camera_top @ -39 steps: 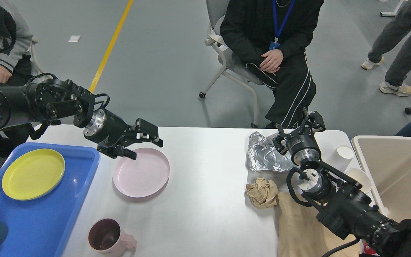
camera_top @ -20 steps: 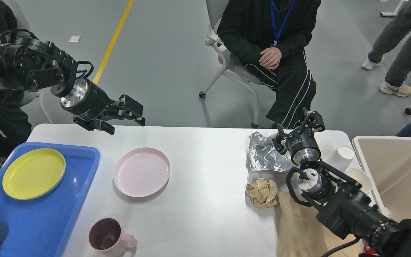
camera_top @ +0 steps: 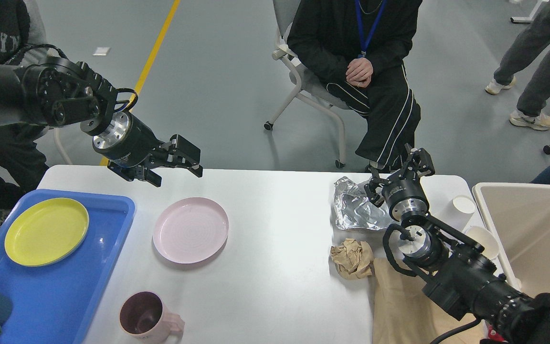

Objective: Tidy desktop
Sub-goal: 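Raise the left gripper and swing it over the pink plate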

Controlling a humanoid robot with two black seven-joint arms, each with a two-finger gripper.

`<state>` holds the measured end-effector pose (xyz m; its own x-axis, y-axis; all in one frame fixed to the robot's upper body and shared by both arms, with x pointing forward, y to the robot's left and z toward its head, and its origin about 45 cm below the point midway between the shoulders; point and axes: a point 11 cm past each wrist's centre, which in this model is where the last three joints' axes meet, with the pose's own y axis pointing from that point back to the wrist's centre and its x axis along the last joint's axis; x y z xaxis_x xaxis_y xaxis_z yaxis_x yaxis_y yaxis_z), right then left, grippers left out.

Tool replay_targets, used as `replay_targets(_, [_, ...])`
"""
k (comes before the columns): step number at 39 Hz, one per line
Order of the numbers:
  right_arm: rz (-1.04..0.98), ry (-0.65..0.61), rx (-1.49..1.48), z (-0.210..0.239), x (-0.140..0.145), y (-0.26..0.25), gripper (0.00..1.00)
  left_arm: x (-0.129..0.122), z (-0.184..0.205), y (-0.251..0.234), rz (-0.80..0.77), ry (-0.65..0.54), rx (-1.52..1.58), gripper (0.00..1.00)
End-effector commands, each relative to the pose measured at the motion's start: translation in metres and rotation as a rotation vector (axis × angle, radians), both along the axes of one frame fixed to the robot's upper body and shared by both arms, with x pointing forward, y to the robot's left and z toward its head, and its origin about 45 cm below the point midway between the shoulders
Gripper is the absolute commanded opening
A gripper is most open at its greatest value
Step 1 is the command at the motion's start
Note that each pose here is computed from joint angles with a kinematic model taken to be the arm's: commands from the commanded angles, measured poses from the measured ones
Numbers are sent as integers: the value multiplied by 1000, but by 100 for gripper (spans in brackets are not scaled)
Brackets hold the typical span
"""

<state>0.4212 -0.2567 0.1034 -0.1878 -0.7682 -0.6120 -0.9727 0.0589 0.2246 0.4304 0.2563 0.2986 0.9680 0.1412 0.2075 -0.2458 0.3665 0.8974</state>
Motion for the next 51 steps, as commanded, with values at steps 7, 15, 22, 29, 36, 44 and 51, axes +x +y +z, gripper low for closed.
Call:
replay_targets(7, [-1, 0, 1, 0, 0, 0, 100, 0, 1, -1, -1, -2, -3, 99])
replay_targets(15, [0, 0, 0, 0, 0, 0, 100, 0, -1, -1, -2, 1, -2, 99])
replay_targets(22, [-1, 0, 1, 0, 0, 0, 100, -1, -2, -4, -10, 5, 3, 99])
replay_targets(29, [0, 0, 0, 0, 0, 0, 100, -1, -3, -6, -15, 7, 4, 99])
replay_targets(36, [0, 0, 0, 0, 0, 0, 100, -2, -6, -6, -13, 14, 3, 99])
replay_targets(44, [-1, 0, 1, 0, 0, 0, 100, -2, -6, -6, -13, 14, 3, 99])
replay_targets(51, [-1, 0, 1, 0, 0, 0, 100, -5, -14, -3, -7, 31, 2, 99])
